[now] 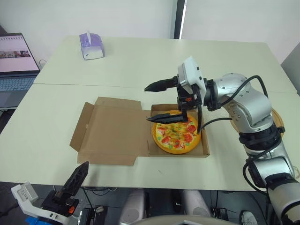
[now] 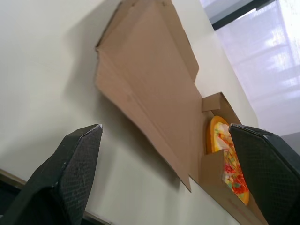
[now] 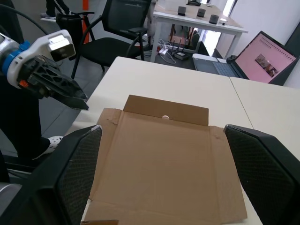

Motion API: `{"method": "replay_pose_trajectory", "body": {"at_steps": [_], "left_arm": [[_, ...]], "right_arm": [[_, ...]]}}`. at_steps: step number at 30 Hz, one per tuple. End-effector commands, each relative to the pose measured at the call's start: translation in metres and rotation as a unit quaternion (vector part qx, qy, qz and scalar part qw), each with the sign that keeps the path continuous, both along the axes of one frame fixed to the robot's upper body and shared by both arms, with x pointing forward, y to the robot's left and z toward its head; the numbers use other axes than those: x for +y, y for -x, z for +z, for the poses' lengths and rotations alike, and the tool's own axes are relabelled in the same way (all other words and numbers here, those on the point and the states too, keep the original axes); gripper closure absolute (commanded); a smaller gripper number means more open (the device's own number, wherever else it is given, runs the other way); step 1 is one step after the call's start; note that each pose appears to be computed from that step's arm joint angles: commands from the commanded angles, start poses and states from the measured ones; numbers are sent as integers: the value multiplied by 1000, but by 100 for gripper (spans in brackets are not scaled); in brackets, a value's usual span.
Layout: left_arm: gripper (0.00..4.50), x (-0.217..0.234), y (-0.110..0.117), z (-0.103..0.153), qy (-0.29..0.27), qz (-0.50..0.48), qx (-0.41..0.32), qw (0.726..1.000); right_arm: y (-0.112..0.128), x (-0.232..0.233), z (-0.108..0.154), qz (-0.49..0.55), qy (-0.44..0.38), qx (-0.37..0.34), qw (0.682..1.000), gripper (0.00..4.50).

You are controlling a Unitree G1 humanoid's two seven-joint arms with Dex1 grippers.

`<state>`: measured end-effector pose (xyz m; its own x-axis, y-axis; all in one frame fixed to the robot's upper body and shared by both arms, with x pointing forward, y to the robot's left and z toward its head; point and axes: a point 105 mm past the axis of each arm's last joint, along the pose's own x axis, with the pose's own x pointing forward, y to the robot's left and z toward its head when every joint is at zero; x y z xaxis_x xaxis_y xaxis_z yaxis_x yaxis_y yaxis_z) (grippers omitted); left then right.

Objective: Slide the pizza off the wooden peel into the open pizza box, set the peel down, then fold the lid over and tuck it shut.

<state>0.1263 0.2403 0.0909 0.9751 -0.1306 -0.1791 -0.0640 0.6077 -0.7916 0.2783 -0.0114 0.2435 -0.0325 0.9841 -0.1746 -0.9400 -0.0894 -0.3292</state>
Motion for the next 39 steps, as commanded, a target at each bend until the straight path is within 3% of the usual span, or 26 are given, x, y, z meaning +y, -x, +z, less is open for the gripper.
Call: {"method": "replay_pose_trajectory", "body": {"at_steps": [1,9,14,21,26,36,39], "left_arm": [[0,-4,-8,-6,5,-3,-10,1000],[0,-16,-29,-20,37,6,-22,999],[0,-6,-41,-27,24,39,-28,999],[0,-7,-42,-27,29,47,-32,998],[117,-5,-36,-26,41,60,-32,997],[446,0,-33,-25,43,77,-33,996],[449,2,-34,-23,41,78,-36,995]], "right_arm": [[11,4,11,13,-12,-15,1000,3],[11,2,13,3,1,-20,1000,3],[11,2,13,-1,3,-21,1000,3],[7,-1,12,-9,8,-25,1000,3],[6,-3,11,-12,10,-26,1000,0],[5,-3,10,-12,9,-25,1000,0],[4,-2,9,-12,10,-26,1000,0]]}}
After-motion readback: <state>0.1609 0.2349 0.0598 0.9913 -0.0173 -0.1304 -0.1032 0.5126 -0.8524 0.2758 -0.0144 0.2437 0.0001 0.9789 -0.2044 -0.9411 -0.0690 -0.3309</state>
